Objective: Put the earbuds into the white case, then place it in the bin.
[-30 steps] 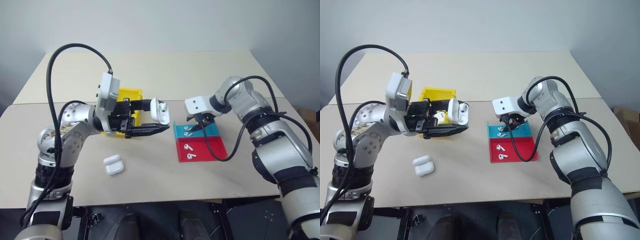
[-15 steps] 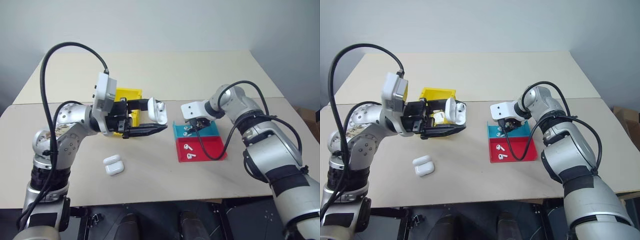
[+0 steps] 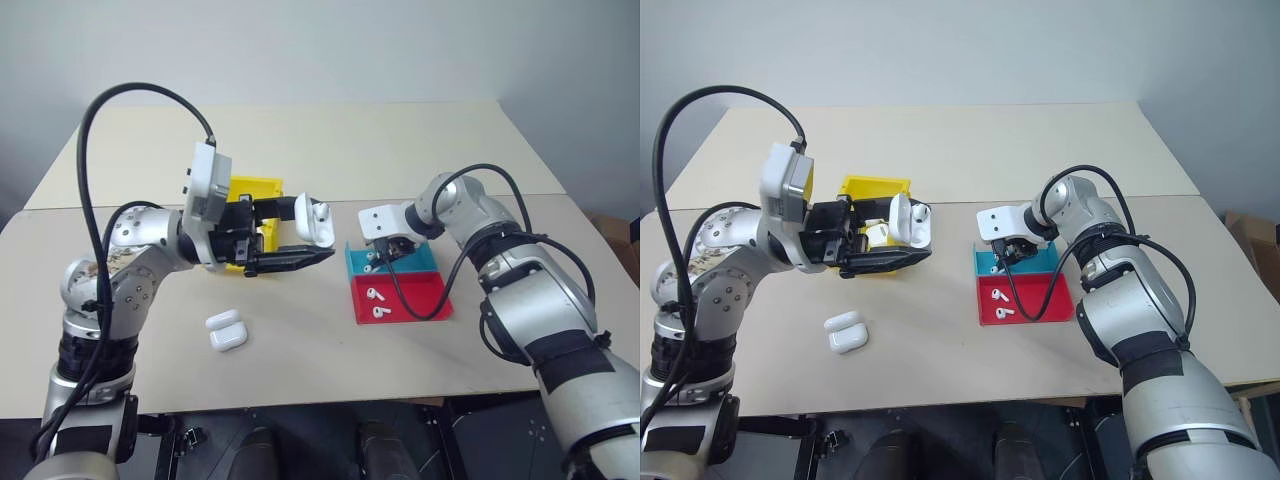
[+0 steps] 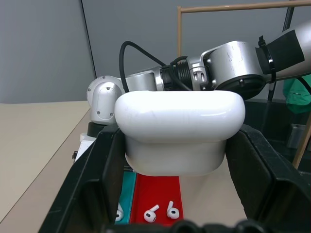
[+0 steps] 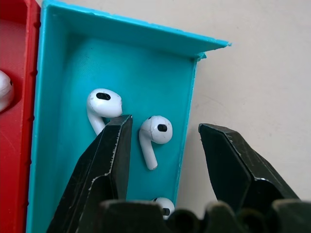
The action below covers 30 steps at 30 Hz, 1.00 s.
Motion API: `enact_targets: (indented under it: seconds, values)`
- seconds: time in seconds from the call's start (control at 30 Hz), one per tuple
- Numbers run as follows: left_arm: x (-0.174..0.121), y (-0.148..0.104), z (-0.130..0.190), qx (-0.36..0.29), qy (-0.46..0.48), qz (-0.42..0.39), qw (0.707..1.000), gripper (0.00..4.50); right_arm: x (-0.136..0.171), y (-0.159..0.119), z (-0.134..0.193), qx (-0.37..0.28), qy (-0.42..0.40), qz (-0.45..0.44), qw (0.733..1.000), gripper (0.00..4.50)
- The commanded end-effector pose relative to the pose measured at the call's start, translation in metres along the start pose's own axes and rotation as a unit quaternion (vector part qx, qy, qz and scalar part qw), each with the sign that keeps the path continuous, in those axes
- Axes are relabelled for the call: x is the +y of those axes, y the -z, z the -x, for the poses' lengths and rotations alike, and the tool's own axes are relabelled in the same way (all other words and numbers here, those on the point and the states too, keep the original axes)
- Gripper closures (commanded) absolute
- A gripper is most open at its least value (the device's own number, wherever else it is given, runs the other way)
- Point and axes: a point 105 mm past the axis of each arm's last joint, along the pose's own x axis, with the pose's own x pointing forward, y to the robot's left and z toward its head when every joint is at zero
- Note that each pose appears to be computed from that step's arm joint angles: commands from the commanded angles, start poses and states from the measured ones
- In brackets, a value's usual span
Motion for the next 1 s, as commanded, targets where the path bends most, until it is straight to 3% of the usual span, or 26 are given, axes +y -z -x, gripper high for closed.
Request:
enact_targets:
  seconds: [0.03,0.2,0.47,0.7,0.83,1.0]
  values:
    - [-0.006,-0.013,0.0,-0.009,0.003,-0.028,1.0,1.72,-0.002,0.0,0.005,0.006,0.0,0.011,1.0,2.25]
    - [-0.007,-0.014,0.001,-0.008,0.002,-0.027,1.0,1.72,-0.001,0.001,0.004,0.009,-0.005,0.009,1.0,3.86]
    - [-0.005,-0.014,0.001,-0.007,0.005,-0.024,1.0,1.72,-0.003,-0.001,0.007,-0.019,0.005,-0.03,0.999,3.9]
    - [-0.005,-0.015,-0.001,-0.018,0.021,-0.017,0.999,1.72,-0.023,-0.01,0.062,-0.141,0.056,-0.134,0.979,3.9]
    - [-0.002,-0.017,-0.004,-0.03,0.031,-0.013,0.999,1.72,-0.02,-0.018,0.104,-0.225,0.091,-0.186,0.952,3.9]
    - [-0.002,-0.019,-0.008,-0.039,0.045,-0.011,0.998,1.72,0.014,-0.041,0.163,-0.367,0.128,-0.256,0.885,3.9]
